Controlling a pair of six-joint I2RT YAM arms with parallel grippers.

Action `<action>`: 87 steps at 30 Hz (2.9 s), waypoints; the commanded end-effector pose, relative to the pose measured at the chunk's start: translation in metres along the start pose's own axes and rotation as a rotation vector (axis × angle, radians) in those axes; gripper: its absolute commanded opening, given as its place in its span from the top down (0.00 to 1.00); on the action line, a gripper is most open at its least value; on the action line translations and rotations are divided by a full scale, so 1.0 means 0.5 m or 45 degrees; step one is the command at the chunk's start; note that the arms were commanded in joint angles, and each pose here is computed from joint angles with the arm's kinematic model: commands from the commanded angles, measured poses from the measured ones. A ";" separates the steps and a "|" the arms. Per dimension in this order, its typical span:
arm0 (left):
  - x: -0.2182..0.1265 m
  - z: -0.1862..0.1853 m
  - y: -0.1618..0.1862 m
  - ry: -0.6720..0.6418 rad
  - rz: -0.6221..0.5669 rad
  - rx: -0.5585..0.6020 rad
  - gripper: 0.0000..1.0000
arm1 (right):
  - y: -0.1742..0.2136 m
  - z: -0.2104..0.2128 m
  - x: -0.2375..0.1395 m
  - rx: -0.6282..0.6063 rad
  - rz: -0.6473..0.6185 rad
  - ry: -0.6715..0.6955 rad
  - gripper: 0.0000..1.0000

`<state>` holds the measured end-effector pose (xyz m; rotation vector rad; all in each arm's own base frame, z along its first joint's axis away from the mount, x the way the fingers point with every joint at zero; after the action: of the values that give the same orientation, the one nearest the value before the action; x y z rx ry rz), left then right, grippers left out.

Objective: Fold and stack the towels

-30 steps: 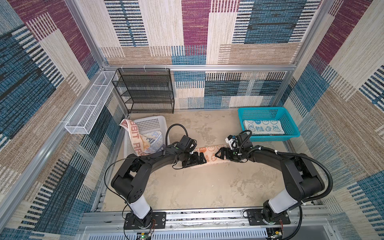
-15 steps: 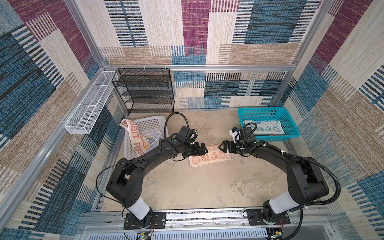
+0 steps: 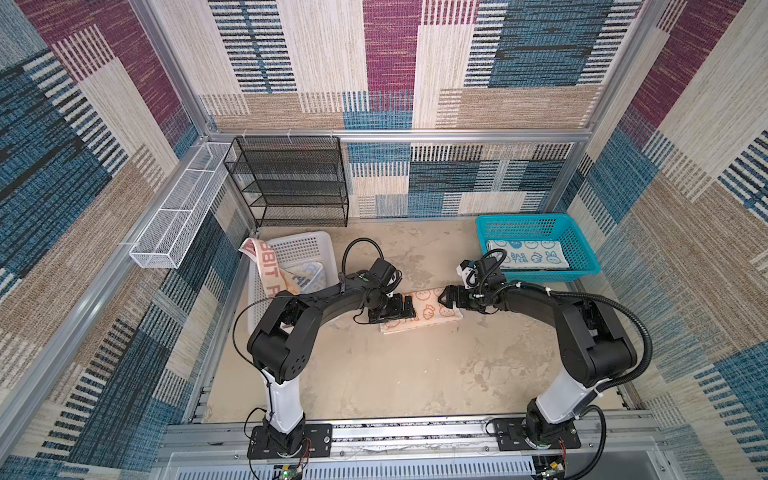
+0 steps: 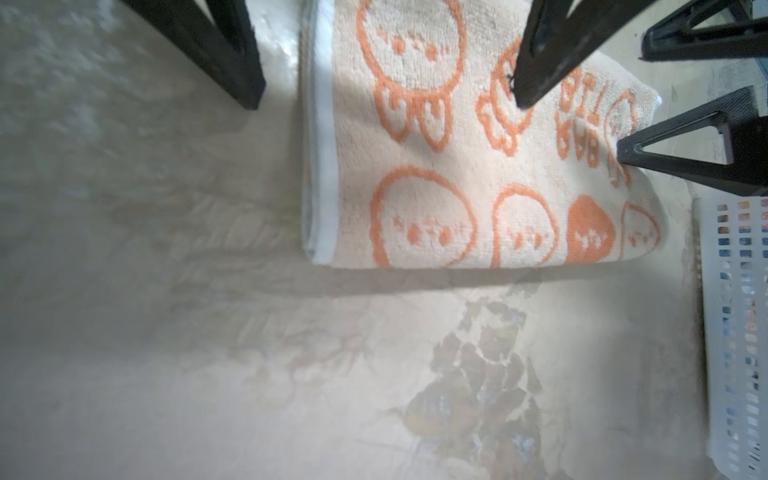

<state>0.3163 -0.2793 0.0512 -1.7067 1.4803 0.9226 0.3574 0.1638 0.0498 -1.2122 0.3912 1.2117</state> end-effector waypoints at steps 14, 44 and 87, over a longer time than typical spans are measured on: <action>0.012 0.087 0.000 -0.225 0.023 0.024 0.01 | 0.065 0.046 0.024 0.094 0.047 -0.150 0.48; 0.007 0.081 -0.004 -0.145 0.021 -0.005 0.01 | -0.030 0.002 -0.021 0.036 0.011 0.039 0.94; -0.210 -0.278 -0.204 0.368 -0.280 0.213 0.01 | -0.358 -0.272 -0.330 -0.083 -0.020 0.930 0.97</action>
<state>0.4206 -0.3334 0.2159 -1.8953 1.4448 0.4247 0.4917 0.0007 0.2080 -1.6450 0.8648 0.8009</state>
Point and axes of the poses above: each gripper's point midway between its finger pads, its own x axis out along the fingers, its own z axis along the line the jaws close on, y = z × x, the point moved 1 cm from there along -x, back along the fingers, and after that the axes turned 11 degrees about -x, right-handed, at the moved point
